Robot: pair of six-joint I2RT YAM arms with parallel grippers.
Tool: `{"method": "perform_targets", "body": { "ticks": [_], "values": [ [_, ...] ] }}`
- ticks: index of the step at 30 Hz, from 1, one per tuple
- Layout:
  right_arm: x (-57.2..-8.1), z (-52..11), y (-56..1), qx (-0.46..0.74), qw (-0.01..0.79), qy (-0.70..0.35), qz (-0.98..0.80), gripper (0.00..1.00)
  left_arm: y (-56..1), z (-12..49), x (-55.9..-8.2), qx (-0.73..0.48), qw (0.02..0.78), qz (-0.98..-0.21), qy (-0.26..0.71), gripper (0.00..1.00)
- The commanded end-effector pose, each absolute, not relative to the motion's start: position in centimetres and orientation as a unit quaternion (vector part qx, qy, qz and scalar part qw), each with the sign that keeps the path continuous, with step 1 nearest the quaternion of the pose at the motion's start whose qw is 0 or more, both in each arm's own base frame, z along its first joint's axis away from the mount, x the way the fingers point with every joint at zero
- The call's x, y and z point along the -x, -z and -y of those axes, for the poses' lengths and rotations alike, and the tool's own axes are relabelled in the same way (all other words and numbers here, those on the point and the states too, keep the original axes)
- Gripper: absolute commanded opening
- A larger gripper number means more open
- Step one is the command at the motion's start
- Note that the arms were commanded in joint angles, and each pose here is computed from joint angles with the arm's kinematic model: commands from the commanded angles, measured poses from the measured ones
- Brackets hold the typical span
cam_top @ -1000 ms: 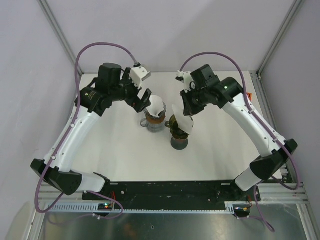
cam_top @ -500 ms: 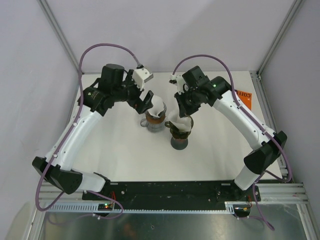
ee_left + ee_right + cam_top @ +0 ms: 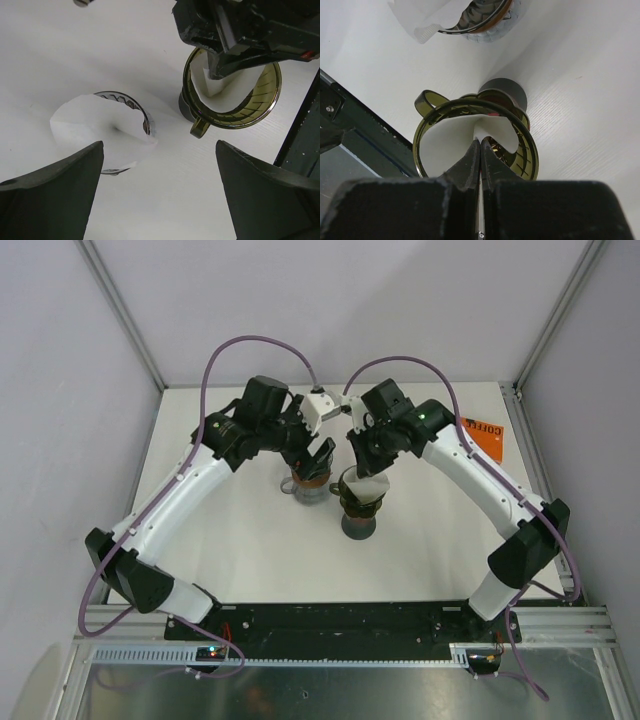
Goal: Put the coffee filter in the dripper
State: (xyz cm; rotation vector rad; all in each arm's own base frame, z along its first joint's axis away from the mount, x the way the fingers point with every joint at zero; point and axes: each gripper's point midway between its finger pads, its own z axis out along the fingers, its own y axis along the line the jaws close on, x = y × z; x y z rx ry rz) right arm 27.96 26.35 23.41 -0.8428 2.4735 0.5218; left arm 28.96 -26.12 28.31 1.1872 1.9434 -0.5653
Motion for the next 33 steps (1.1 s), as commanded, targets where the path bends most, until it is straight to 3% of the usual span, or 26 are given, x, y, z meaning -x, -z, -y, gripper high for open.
{"method": "perform_targets", "body": {
  "ticks": [1,5,8,12,22,26,32,33],
  "values": [
    [-28.5,-26.8,-25.6,0.309,0.285,-0.206,-0.884,0.00,-29.2,26.7,-28.8,-0.465,0.396,-0.757,0.234,0.96],
    [-28.9,-26.4,-26.4,0.303,0.304,-0.199,-0.881,0.06,-29.1,26.8,-28.7,-0.467,0.395,-0.757,0.232,0.96],
    [-29.1,-26.2,-28.1,0.300,0.329,-0.203,-0.872,0.23,-29.4,26.7,-28.6,-0.470,0.399,-0.753,0.231,0.96],
    [-29.5,-26.0,-30.0,0.297,0.360,-0.207,-0.860,0.38,-29.4,26.7,-28.7,-0.471,0.401,-0.752,0.228,0.97],
    [-29.9,-25.2,-33.3,0.296,0.405,-0.200,-0.842,0.57,-29.6,26.4,-28.7,-0.475,0.405,-0.749,0.221,0.98],
    [-29.5,-25.6,-35.0,0.308,0.431,-0.202,-0.824,0.48,-29.8,26.1,-28.8,-0.474,0.410,-0.749,0.213,0.98],
    [-28.9,-25.2,-35.0,0.307,0.446,-0.209,-0.814,0.06,-29.9,25.5,-29.3,-0.470,0.418,-0.752,0.194,0.99],
    [-29.4,-24.3,-34.4,0.293,0.440,-0.202,-0.825,0.03,-29.9,25.5,-29.3,-0.471,0.418,-0.752,0.193,0.99]
  ]
}}
